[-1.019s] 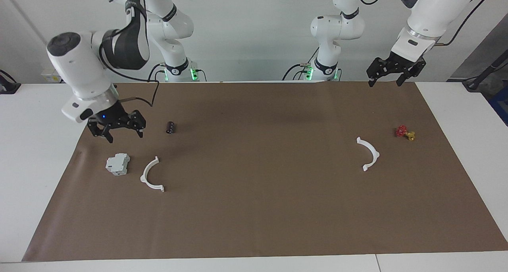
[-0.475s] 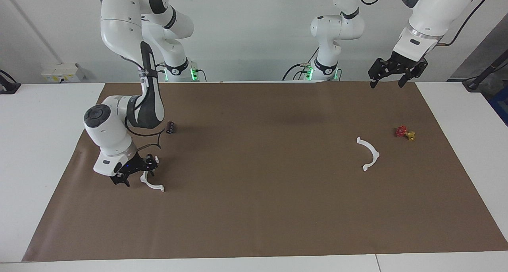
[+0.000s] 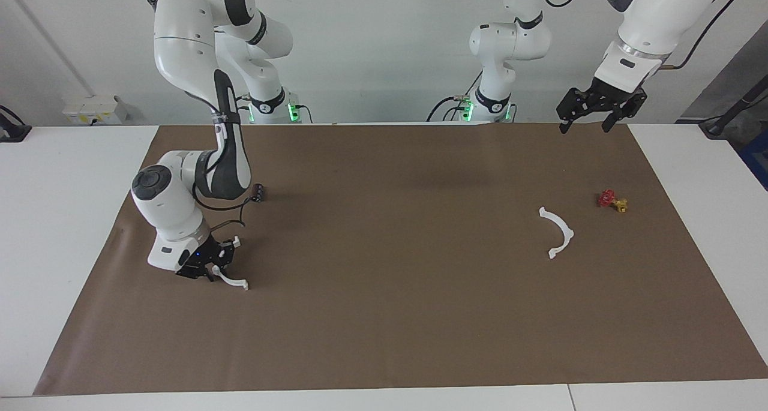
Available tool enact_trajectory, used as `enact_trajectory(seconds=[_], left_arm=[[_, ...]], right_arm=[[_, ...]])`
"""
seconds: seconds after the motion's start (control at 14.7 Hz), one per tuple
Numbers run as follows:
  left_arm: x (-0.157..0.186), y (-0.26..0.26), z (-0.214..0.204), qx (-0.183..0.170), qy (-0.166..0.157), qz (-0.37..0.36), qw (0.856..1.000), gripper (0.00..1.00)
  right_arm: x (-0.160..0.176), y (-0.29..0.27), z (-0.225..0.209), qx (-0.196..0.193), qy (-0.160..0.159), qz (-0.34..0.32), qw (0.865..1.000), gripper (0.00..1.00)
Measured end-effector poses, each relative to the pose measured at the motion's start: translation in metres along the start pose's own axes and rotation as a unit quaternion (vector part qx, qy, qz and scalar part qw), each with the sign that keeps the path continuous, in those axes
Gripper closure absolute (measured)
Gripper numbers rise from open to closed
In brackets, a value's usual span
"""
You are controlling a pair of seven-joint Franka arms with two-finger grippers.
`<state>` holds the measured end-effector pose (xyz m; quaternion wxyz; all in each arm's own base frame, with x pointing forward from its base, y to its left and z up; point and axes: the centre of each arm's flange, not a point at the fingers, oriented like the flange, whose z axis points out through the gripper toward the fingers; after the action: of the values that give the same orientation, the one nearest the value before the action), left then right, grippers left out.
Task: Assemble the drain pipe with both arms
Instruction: 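Grasp the white C-shaped clamp half with the right gripper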
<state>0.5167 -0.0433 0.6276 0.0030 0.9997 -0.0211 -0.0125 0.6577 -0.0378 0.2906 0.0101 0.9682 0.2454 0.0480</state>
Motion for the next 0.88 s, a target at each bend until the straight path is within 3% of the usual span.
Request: enact_trajectory(seconds=[0.34,0.61,0.88], left_arm=[[0.000,0.000,0.000,0.000,0.000,0.000,1.000,0.00],[0.000,0.000,0.000,0.000,0.000,0.000,1.000,0.00],[0.000,0.000,0.000,0.000,0.000,0.000,1.000,0.00]], right_arm=[[0.034,-0.033,-0.040,0.022,-0.022,0.052,0.998,0.79],[0.087,-0.157,-0.052,0.026,-0.022,0.125,0.992,0.79],[0.116,-0.293,-0.053,0.024,-0.010,0.185,0.982,0.79]])
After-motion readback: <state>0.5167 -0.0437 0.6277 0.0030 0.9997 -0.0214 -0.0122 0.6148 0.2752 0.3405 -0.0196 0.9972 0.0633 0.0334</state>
